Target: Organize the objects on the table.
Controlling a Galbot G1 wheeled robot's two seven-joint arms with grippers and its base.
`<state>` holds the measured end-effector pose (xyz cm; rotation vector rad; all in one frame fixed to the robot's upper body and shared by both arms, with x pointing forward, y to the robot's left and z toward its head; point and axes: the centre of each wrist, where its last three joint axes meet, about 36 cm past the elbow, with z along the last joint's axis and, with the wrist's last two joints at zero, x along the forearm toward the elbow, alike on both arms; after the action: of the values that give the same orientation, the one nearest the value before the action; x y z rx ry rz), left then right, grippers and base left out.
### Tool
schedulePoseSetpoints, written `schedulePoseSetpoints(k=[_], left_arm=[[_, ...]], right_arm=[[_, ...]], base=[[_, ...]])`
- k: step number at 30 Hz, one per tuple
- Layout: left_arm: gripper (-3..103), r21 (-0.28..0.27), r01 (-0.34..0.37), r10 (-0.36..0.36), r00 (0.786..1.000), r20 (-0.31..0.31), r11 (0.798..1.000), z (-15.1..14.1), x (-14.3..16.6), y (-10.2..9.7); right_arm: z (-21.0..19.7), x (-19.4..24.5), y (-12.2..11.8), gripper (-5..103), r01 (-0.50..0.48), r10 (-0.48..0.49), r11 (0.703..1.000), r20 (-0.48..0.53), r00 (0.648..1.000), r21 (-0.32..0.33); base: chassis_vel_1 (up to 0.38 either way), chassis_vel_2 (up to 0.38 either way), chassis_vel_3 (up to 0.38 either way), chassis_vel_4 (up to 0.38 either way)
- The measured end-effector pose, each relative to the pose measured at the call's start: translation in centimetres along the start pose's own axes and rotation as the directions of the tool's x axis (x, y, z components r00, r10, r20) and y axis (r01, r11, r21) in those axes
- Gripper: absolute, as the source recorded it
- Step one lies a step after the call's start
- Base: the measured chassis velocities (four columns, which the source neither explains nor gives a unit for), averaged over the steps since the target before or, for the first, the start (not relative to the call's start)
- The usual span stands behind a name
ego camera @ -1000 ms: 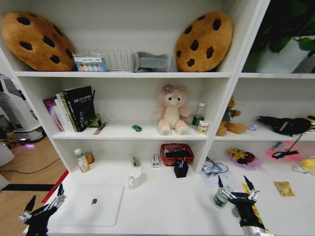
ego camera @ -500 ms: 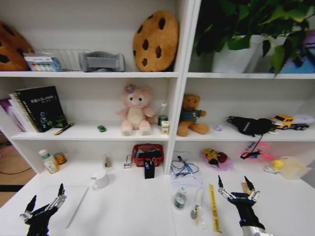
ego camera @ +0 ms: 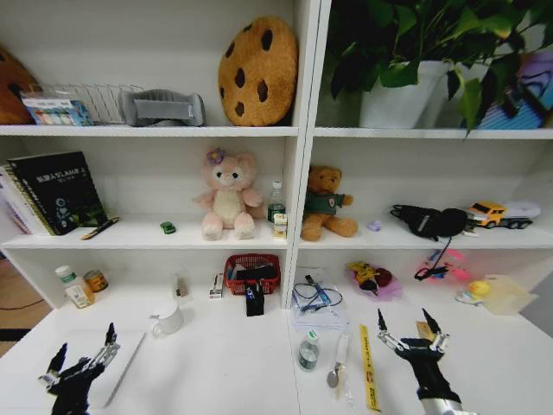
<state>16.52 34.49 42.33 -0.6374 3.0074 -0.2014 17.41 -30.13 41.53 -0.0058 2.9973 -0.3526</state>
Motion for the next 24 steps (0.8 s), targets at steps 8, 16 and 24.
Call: schedulePoseSetpoints(k=[8,16,24], left_arm=[[100,0.000,0.016,-0.016,1.000,-0.004,1.000,0.3,0.2,0.5],[100,-0.002,0.014,-0.014,1.000,-0.002,1.000,0.2,0.0,0.7],[100,0.001,0.010,-0.010,1.000,-0.007,1.000,0.3,-0.2,0.5]], right_arm=[[-0.4,3.4,2.6,100,0.288,-0.277,0.953,0.120,0.953,-0.090],[0.5,2.8,4.3,100,0.376,-0.363,0.917,0.112,0.925,-0.132],[1.2,0.9,4.6,100,0.391,-0.389,0.897,0.052,0.920,-0.204]], base=[[-0.003,-0.002,0.004,0.006],[0.000,0.000,0.000,0.000],[0.000,0.000,0.000,0.000]])
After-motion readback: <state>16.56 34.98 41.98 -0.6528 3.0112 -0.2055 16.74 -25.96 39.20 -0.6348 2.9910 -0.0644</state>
